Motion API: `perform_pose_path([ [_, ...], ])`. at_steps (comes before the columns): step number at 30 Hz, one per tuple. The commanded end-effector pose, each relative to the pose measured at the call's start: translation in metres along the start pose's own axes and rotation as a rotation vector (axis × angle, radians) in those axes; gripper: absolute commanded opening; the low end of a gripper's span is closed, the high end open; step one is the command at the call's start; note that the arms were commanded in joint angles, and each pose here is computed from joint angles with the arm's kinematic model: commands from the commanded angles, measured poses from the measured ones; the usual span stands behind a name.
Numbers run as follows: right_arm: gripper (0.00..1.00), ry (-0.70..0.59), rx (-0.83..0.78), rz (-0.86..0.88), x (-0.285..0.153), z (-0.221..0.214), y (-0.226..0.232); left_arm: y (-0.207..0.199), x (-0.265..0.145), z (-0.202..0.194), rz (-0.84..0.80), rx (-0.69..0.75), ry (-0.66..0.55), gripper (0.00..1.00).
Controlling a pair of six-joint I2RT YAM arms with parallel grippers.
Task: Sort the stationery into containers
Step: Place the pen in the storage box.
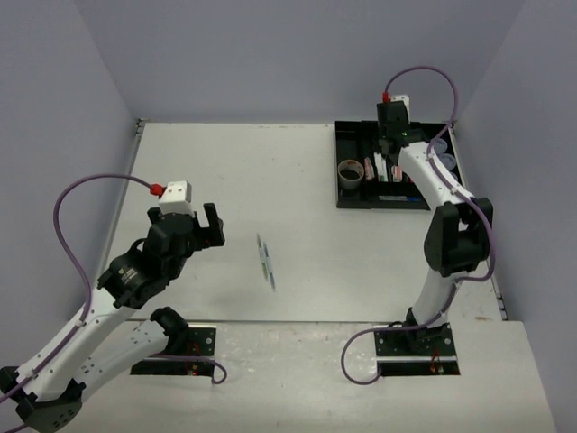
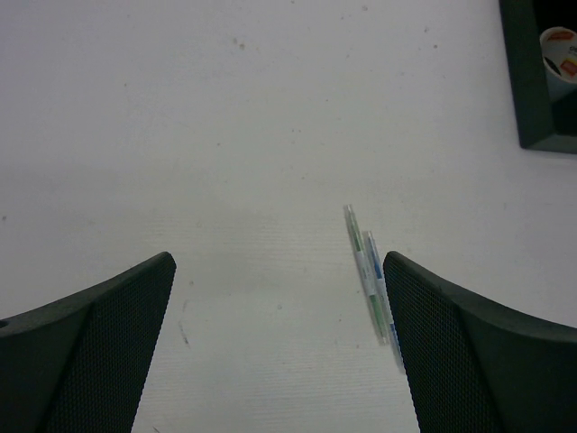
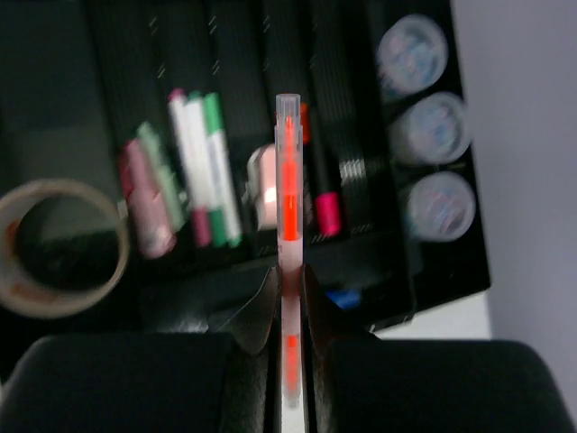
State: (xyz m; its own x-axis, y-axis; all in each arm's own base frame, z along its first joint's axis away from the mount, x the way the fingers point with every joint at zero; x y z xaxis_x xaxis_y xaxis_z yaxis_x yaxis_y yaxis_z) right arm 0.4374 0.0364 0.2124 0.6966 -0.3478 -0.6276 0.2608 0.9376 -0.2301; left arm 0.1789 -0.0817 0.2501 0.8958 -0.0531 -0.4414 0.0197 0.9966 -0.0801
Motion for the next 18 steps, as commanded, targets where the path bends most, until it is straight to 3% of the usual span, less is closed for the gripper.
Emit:
perform_pose_path([
  [1,0.00,-0.059,-0.084,-0.193,0.048,0.048,-0.042,-0.003,-0.003,0.008,-0.051,0.003,-0.055,1.00],
  [10,0.00,-0.061,-0.131,-0.303,0.111,0.066,-0.061,-0.008,-0.001,0.007,-0.087,0.021,-0.042,1.00],
  [18,0.00,0.012,-0.276,-0.318,0.149,0.038,-0.055,-0.007,-0.005,0.009,-0.093,0.009,-0.062,1.00],
])
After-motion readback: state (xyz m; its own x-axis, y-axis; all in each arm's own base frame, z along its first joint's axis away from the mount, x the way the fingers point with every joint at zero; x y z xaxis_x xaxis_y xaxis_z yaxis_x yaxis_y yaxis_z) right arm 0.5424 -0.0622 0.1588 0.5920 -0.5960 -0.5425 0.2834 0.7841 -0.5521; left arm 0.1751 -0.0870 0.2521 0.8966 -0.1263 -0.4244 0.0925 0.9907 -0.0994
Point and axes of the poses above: each gripper's point midway between its finger pads, its own x axis out along the fingers, its own y axis along the line the jaws close on, z = x × y, the point moved 5 cm from there along -x, back along the fingers, and after that the axes turned 5 degrees about x, right-handed, at the moved point
